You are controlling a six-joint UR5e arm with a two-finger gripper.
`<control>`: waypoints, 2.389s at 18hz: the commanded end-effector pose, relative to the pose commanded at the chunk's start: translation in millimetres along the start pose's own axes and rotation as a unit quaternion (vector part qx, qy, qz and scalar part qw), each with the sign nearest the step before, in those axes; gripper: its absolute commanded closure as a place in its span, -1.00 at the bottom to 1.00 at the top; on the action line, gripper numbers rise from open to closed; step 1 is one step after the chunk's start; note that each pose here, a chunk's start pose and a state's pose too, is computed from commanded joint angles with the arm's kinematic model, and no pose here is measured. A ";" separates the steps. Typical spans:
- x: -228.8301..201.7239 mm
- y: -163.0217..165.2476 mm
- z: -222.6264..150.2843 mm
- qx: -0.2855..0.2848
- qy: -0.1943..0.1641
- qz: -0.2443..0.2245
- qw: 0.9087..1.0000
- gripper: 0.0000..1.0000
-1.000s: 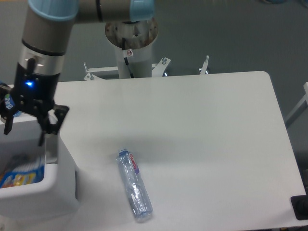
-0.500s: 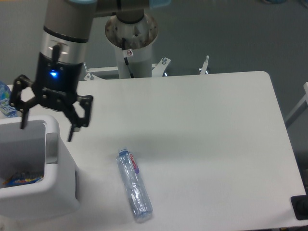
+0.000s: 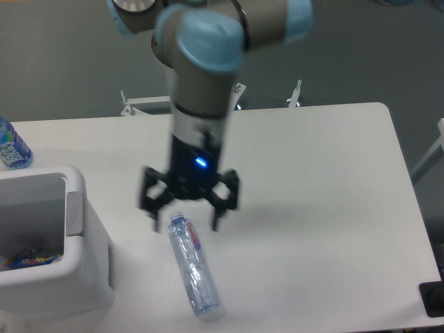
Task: Place the trash in the trash can
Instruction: 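Move the open gripper down over the clear water bottle, then close the gripper around the water bottle's cap end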
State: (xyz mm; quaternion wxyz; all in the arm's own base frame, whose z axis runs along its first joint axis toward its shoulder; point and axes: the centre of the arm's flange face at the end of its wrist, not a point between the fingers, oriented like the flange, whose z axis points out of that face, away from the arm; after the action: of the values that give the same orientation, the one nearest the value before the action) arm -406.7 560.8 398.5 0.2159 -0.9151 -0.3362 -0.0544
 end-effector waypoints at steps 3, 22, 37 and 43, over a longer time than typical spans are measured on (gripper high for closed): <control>-22.6 -0.8 35.8 -0.023 0.000 -0.009 1.000 -1.00; 3.9 8.9 188.7 -0.110 -0.036 0.021 0.993 -1.00; 24.2 21.5 229.4 -0.124 -0.034 0.039 0.991 -1.00; 20.2 26.2 240.4 -0.131 -0.050 0.041 0.989 -1.00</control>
State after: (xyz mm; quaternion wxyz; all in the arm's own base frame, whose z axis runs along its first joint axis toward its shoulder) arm -385.4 658.7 177.5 0.0794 -0.9501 -0.2984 -0.0436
